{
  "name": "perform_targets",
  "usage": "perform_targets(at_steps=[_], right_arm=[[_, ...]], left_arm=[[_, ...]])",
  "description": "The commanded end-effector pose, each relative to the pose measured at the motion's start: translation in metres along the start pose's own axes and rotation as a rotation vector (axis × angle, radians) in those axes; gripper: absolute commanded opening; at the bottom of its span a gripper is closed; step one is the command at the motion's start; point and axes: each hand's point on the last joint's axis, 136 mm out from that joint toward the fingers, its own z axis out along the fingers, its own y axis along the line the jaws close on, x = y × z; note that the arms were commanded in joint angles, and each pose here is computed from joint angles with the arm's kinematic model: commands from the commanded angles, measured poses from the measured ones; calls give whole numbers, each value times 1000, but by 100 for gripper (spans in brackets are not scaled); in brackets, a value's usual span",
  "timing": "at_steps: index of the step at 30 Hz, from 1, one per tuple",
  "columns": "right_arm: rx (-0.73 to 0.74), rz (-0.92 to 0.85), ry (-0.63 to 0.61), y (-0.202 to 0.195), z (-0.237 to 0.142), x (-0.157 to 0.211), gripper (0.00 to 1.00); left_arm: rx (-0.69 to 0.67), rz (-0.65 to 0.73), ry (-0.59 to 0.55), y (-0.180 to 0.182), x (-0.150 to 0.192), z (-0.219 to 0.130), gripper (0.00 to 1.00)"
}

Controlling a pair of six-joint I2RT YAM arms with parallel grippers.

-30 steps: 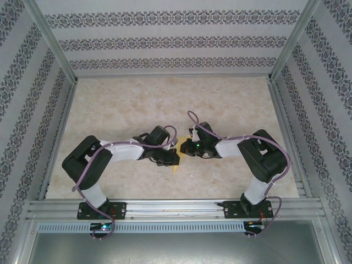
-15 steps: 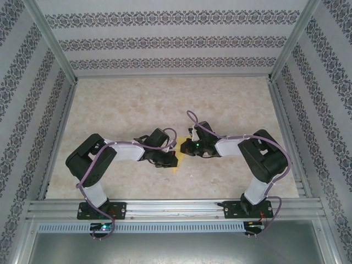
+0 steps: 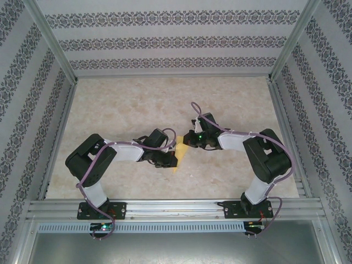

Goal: Fold a paper plane with a square sheet of paper (fold left side to right side)
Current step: Fold the wing for the fifth time at the center of the table.

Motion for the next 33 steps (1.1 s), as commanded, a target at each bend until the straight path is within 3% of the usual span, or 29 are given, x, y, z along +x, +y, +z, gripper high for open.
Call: perform_targets(at_steps=[1,11,22,33], right_arm=[[42,-4,10,-14,5,-1,0],[163,39,22,-54,9,8,0],[120,57,35,-53,13,15,0],[136,57,52,-57,17,20,0]], left_arm=[[-83,-53,40,26,17,2,4],[-78,-43,32,19,18,-7,4],[61,26,-32,-41,-7,-36,4],[72,74,-6,-56,-30,-10,4]])
